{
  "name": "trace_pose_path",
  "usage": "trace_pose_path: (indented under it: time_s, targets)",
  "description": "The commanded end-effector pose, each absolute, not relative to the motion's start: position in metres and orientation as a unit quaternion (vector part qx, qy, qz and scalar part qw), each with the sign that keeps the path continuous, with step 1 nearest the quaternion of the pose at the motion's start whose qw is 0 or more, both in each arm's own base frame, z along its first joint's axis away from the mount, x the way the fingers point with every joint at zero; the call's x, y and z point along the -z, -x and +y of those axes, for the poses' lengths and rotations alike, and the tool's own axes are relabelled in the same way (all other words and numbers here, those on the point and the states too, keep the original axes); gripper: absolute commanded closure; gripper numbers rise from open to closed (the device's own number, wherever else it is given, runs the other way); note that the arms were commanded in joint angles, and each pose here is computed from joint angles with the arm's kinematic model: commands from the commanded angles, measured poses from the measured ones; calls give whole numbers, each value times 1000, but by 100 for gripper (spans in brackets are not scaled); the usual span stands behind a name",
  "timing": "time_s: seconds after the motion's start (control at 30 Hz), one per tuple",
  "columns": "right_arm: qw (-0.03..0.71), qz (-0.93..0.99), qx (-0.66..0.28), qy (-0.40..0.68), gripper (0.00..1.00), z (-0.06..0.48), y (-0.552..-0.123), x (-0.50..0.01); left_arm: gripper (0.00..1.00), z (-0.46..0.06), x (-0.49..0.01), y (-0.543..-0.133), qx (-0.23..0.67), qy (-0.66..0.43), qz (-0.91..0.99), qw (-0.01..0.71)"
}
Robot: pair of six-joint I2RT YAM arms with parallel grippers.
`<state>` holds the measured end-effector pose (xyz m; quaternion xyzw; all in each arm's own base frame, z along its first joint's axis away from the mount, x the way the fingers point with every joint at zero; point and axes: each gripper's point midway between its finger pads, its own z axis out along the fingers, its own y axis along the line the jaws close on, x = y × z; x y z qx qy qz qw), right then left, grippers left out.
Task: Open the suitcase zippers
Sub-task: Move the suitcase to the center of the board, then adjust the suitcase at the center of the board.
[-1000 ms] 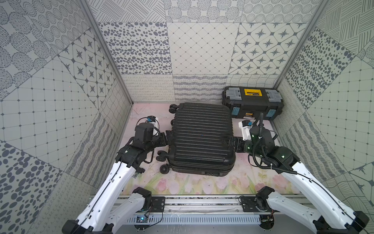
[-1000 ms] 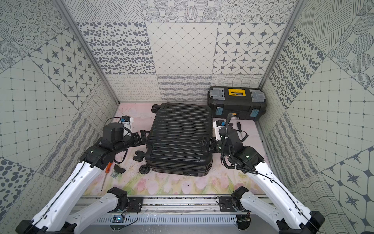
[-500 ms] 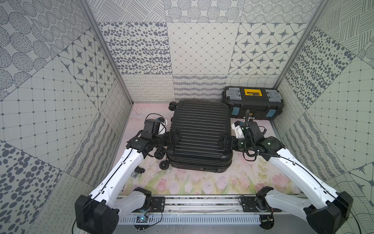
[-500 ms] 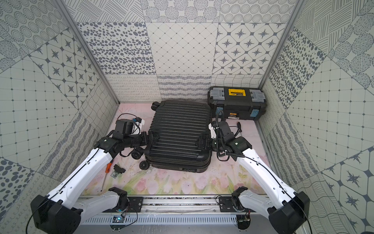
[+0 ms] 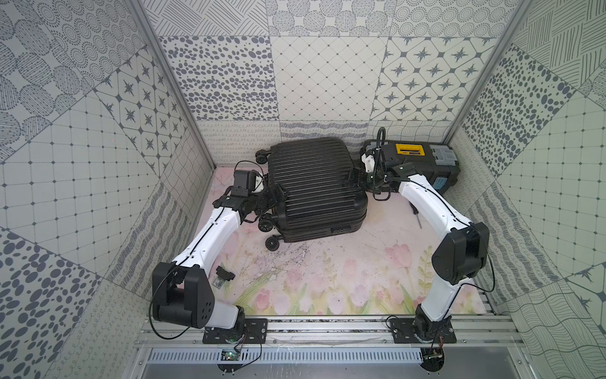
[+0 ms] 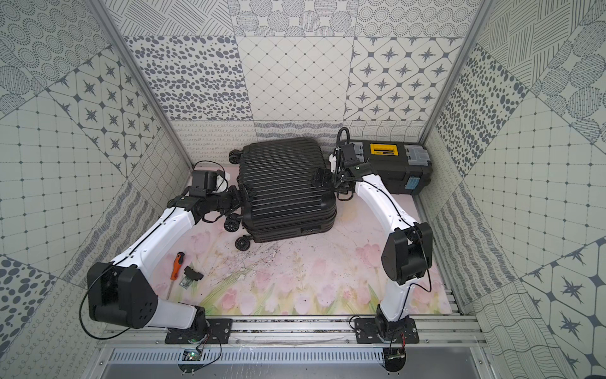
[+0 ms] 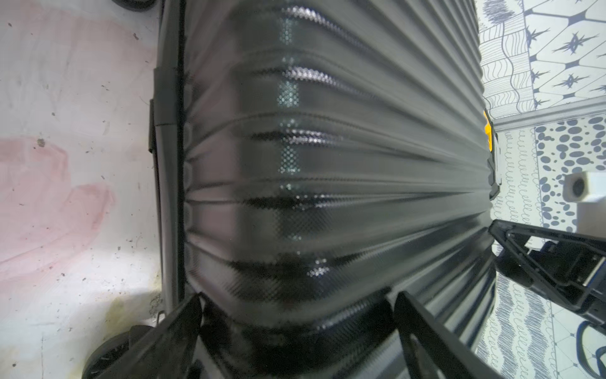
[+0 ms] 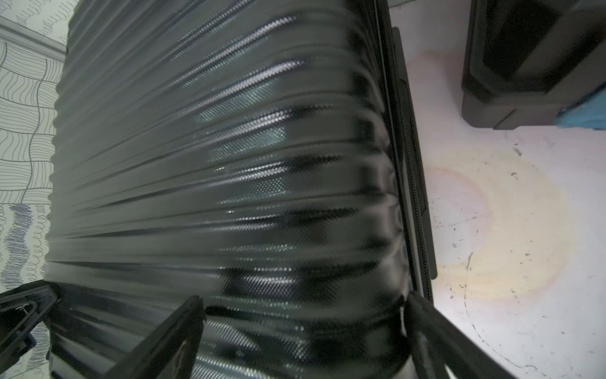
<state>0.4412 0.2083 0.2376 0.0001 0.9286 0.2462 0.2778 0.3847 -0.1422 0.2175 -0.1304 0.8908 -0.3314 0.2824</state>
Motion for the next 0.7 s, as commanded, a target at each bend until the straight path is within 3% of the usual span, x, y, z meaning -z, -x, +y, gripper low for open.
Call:
trace_pose_path:
  time_s: [0.0,0.23,0.37,0.67]
  targets:
    - [329,898,-283,75,3,228,-395,-299,7,-154,-239,-341,356,91,895,251]
    - [374,881,-269,111,4,206,-323,-305,5,-115,-240,-280,258,44,910,321]
    - [382,870,-281,139,5,205,-290,-301,11,-98,-218,-262,234,48,897,373]
    - [332,849,-368,181,6,222,-228,-308,7,-107,-245,-273,229,-4,885,406]
